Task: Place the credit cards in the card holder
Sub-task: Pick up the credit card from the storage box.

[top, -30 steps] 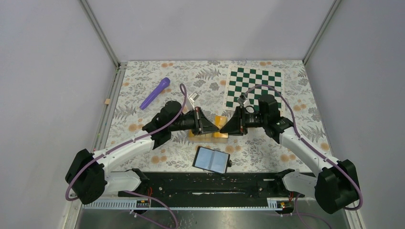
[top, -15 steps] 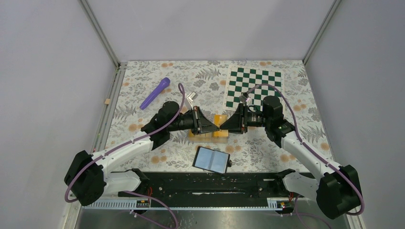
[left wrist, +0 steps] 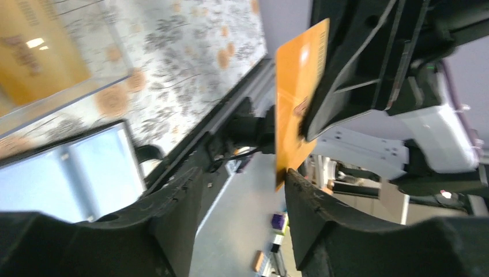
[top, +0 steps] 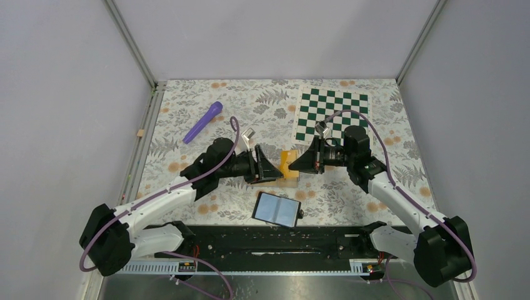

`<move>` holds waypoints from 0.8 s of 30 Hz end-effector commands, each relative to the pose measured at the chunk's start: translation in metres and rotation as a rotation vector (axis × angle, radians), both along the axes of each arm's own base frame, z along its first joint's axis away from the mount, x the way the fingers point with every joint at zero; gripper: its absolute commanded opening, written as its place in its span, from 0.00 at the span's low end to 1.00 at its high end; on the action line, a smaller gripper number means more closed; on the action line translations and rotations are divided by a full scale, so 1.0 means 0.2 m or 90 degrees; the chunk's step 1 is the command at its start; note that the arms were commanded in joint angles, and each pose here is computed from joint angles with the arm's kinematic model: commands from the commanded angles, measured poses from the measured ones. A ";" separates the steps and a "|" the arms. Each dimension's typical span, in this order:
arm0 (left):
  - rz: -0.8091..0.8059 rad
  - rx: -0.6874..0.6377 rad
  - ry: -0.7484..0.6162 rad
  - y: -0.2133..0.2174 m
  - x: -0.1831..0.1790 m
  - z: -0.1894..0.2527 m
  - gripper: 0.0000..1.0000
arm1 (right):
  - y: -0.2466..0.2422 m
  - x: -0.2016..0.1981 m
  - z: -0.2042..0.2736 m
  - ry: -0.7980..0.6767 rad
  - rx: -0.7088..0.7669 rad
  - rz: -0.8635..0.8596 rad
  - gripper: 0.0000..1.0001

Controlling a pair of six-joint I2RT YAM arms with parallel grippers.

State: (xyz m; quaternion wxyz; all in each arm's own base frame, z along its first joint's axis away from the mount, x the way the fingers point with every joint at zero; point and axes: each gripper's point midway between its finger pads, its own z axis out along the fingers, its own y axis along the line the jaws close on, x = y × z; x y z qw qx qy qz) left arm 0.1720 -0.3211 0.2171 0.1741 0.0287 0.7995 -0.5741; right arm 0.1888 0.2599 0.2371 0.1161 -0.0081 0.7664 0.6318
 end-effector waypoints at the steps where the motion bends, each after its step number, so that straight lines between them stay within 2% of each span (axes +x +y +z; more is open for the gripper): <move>1: 0.080 0.136 0.010 0.18 0.03 -0.23 0.56 | -0.02 0.04 -0.01 -0.062 -0.042 -0.027 0.00; 6: 0.092 0.321 0.108 0.37 -0.07 -0.62 0.56 | -0.04 0.03 -0.13 -0.046 -0.089 -0.047 0.00; 10: 0.079 0.404 0.182 0.46 -0.16 -0.86 0.55 | 0.01 -0.03 -0.26 -0.020 -0.123 -0.042 0.00; 14: 0.075 0.400 0.219 0.46 -0.21 -0.98 0.54 | 0.03 -0.09 -0.39 0.008 -0.167 -0.038 0.00; 18: 0.068 0.384 0.250 0.44 -0.24 -1.03 0.48 | 0.00 -0.10 -0.51 0.038 -0.192 -0.065 0.00; 20: 0.068 0.368 0.264 0.42 -0.24 -1.04 0.43 | -0.02 -0.11 -0.57 0.048 -0.207 -0.073 0.00; 22: 0.065 0.343 0.274 0.39 -0.25 -1.04 0.33 | -0.05 -0.10 -0.63 0.064 -0.227 -0.092 0.00; 24: 0.061 0.321 0.284 0.36 -0.25 -1.04 0.29 | -0.07 -0.10 -0.68 0.078 -0.239 -0.099 0.00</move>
